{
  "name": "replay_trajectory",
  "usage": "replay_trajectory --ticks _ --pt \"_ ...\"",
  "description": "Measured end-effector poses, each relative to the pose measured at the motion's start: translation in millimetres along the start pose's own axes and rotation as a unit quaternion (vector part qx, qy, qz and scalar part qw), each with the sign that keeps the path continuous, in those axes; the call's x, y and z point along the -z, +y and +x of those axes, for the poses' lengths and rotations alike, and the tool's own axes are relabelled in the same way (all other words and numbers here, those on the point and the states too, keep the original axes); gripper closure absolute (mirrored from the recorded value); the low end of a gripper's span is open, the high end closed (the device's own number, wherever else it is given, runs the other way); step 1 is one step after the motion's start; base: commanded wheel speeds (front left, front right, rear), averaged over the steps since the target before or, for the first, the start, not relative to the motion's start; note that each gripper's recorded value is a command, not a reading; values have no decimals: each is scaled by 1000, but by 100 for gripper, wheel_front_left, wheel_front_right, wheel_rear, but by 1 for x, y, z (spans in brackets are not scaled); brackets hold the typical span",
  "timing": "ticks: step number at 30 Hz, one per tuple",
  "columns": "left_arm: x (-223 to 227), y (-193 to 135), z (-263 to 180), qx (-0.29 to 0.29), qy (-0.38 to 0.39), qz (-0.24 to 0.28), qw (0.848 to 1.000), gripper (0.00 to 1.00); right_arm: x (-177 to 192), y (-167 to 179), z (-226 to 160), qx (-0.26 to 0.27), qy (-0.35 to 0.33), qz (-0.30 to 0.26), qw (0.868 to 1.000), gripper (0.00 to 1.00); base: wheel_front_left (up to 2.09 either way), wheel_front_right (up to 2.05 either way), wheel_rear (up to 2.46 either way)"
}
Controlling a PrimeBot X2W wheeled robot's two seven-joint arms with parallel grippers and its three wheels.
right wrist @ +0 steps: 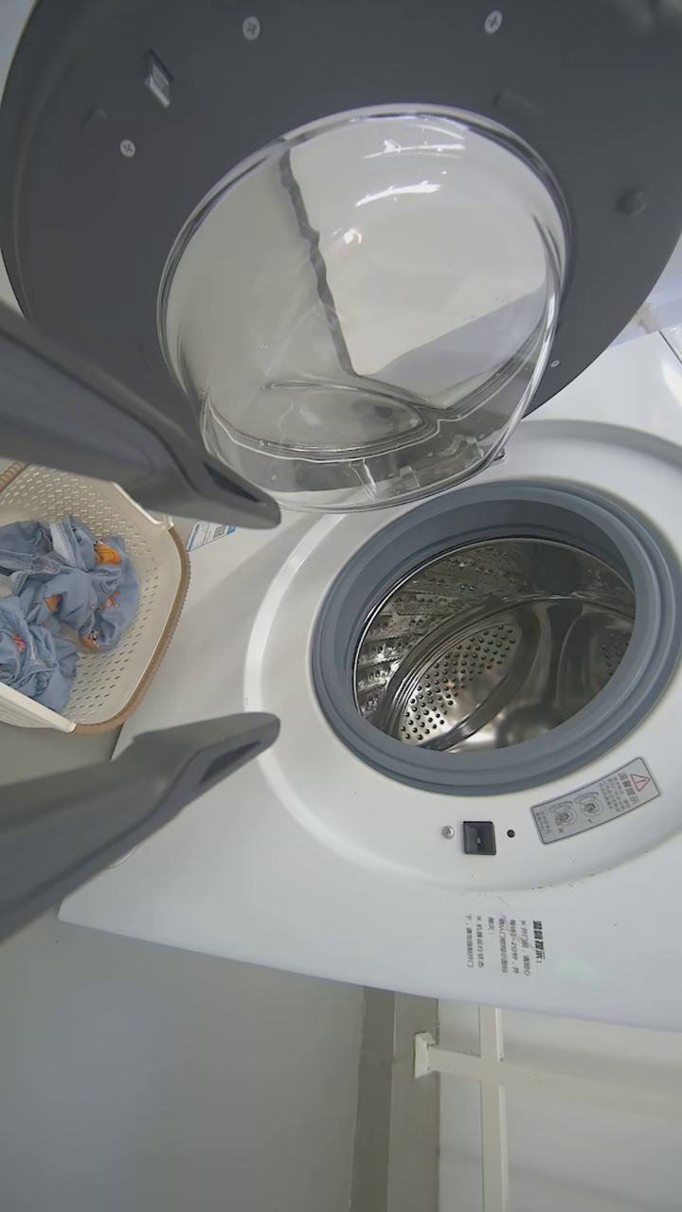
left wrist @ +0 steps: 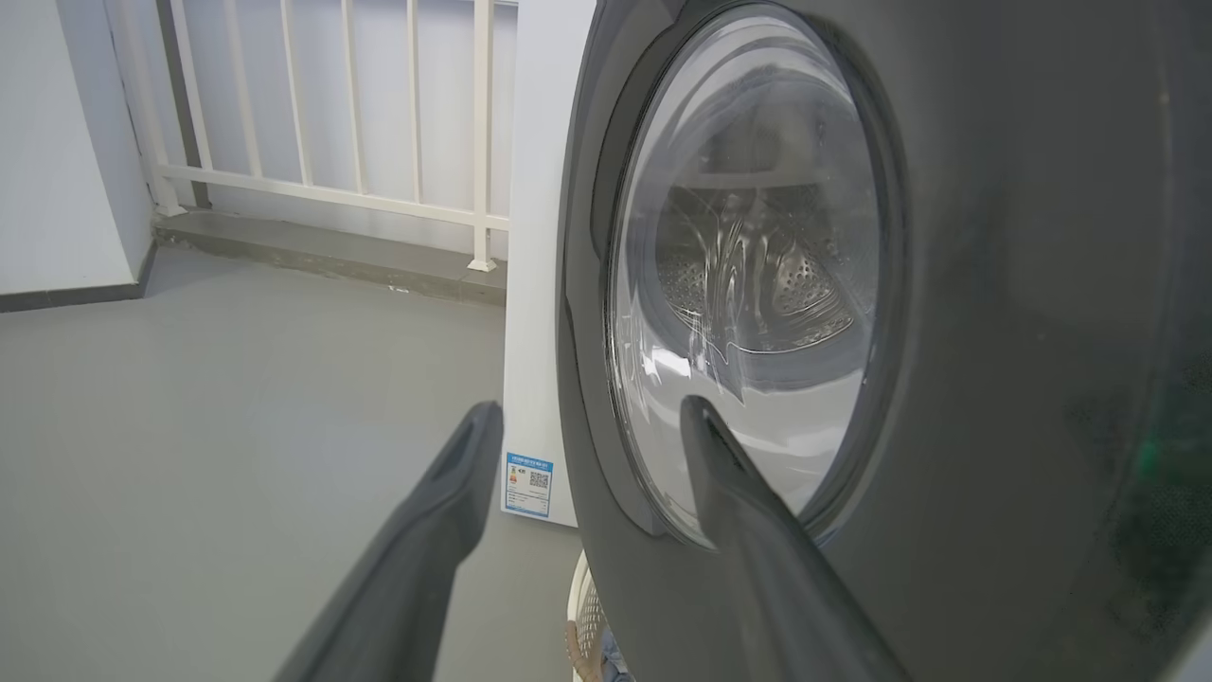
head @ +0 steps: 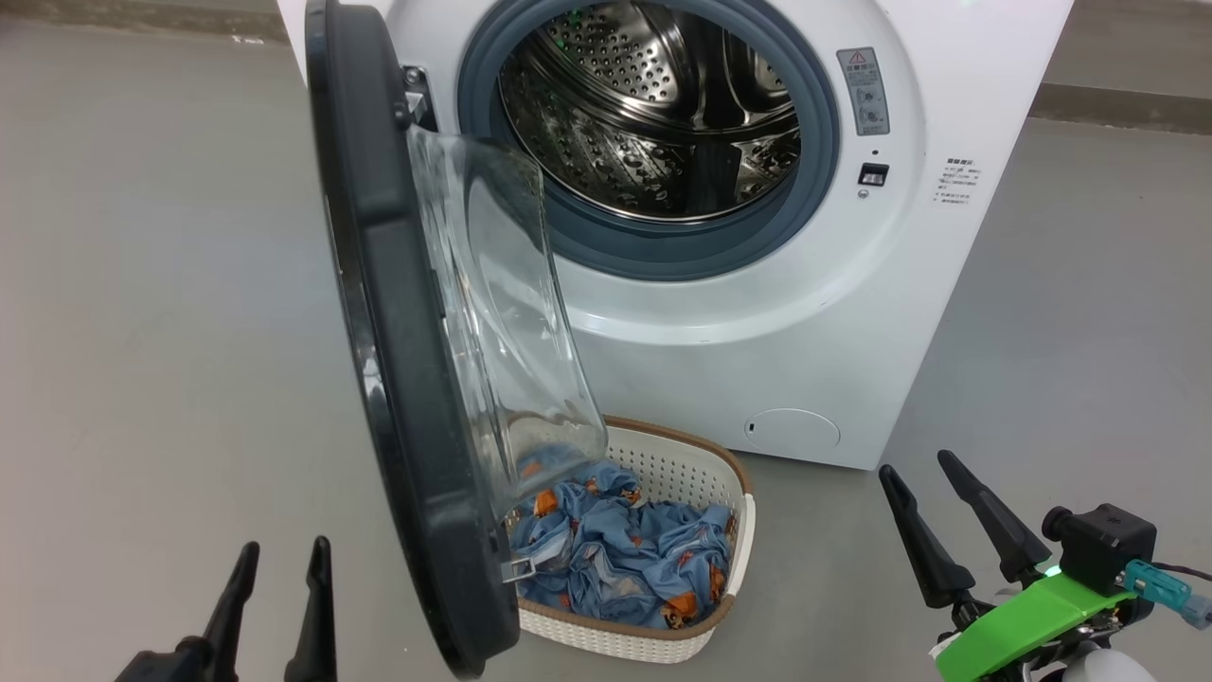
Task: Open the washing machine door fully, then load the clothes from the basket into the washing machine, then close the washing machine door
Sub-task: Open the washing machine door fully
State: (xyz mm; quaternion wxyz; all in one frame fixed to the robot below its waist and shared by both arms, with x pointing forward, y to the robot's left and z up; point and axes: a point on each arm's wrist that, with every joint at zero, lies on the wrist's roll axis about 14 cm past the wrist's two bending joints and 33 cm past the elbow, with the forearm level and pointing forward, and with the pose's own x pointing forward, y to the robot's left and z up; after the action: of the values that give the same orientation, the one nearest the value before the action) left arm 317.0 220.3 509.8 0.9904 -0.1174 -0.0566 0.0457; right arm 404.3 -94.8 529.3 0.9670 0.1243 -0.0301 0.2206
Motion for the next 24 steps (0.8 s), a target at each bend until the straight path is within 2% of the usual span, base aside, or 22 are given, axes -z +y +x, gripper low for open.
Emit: replay_trajectory --ticks 1,3,5,14,24 --pt "0 0 0 0 0 0 1000 42 0 0 0 0 0 0 1000 0 0 0 0" --pt "0 1 0 -1 0 0 1000 67 0 0 0 1 0 0 1000 0 0 0 0" --pt "-1 2 0 -3 -1 0 1000 100 1 0 0 1 1 1 1000 0 0 0 0" --pt "-20 2 3 -2 -31 3 1000 100 1 1 1 0 0 2 1000 0 0 0 0" --pt "-100 -12 13 26 -153 33 987 100 1 2 0 1 -1 7 1000 0 0 0 0"
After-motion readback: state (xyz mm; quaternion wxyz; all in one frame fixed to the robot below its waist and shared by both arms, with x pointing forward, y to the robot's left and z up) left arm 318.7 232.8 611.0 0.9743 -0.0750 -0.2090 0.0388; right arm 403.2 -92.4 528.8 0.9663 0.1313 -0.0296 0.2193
